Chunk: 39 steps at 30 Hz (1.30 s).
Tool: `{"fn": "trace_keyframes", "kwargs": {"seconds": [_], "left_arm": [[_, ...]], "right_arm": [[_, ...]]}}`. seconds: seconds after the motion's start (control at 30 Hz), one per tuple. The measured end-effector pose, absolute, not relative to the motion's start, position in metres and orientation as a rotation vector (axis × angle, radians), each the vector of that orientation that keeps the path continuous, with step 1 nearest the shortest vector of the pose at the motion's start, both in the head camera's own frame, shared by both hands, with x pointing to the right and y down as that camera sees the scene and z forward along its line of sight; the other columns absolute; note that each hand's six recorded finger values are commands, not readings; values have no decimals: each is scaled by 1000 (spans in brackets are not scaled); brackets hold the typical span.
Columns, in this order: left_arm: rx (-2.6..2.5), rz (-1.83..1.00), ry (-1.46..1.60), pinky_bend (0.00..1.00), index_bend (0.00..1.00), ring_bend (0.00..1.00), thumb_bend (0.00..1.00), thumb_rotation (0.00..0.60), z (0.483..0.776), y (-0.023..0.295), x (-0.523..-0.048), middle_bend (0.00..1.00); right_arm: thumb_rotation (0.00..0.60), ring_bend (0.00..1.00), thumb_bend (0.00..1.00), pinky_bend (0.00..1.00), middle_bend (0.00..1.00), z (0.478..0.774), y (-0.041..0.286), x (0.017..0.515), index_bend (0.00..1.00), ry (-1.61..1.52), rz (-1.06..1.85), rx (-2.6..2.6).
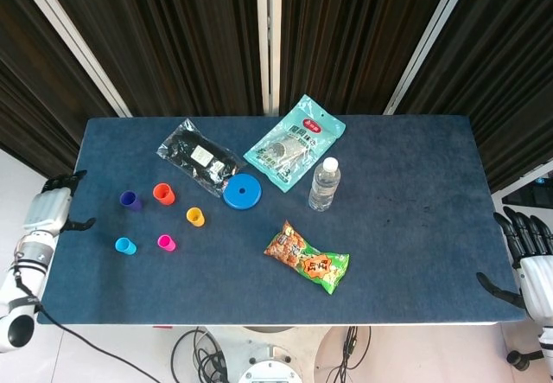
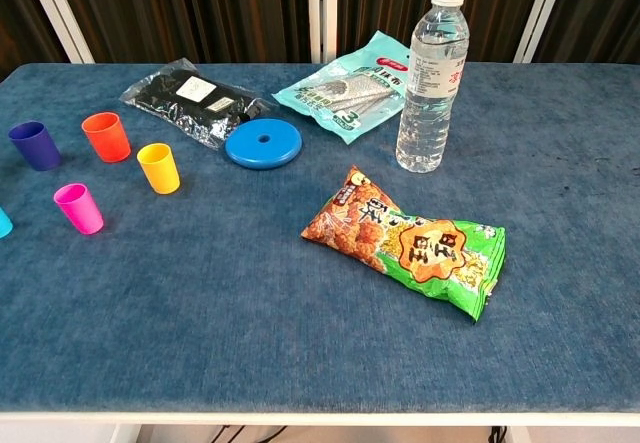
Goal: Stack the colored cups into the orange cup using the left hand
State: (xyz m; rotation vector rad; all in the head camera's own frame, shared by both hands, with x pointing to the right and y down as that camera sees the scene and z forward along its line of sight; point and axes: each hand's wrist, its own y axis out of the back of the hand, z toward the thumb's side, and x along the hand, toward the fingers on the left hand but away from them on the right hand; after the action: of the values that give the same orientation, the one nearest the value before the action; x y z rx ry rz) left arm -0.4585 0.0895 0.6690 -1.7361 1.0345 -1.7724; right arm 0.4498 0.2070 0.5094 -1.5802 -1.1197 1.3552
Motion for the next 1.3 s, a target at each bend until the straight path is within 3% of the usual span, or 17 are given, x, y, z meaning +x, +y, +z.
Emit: {"fn": "trace_keyframes", "kwargs": {"seconds": [0.7, 0.97, 1.3], "left_arm": [[-1765, -1739, 807, 3, 203, 0, 237, 600, 722, 75, -410, 225], [-1715, -1763, 797, 9, 325, 0, 244, 600, 732, 71, -412, 308], [-1714, -1760, 805, 12, 313, 0, 244, 600, 740, 71, -409, 320]], "right_arm": [[600, 0, 154, 0, 0, 519, 214, 454, 0, -1114, 1390, -1610], [600, 0, 155, 0, 0, 520, 214, 454, 0, -1114, 1386, -1617], [600, 0, 158, 0, 0, 522, 213, 454, 0, -1107, 1393, -1624]]}}
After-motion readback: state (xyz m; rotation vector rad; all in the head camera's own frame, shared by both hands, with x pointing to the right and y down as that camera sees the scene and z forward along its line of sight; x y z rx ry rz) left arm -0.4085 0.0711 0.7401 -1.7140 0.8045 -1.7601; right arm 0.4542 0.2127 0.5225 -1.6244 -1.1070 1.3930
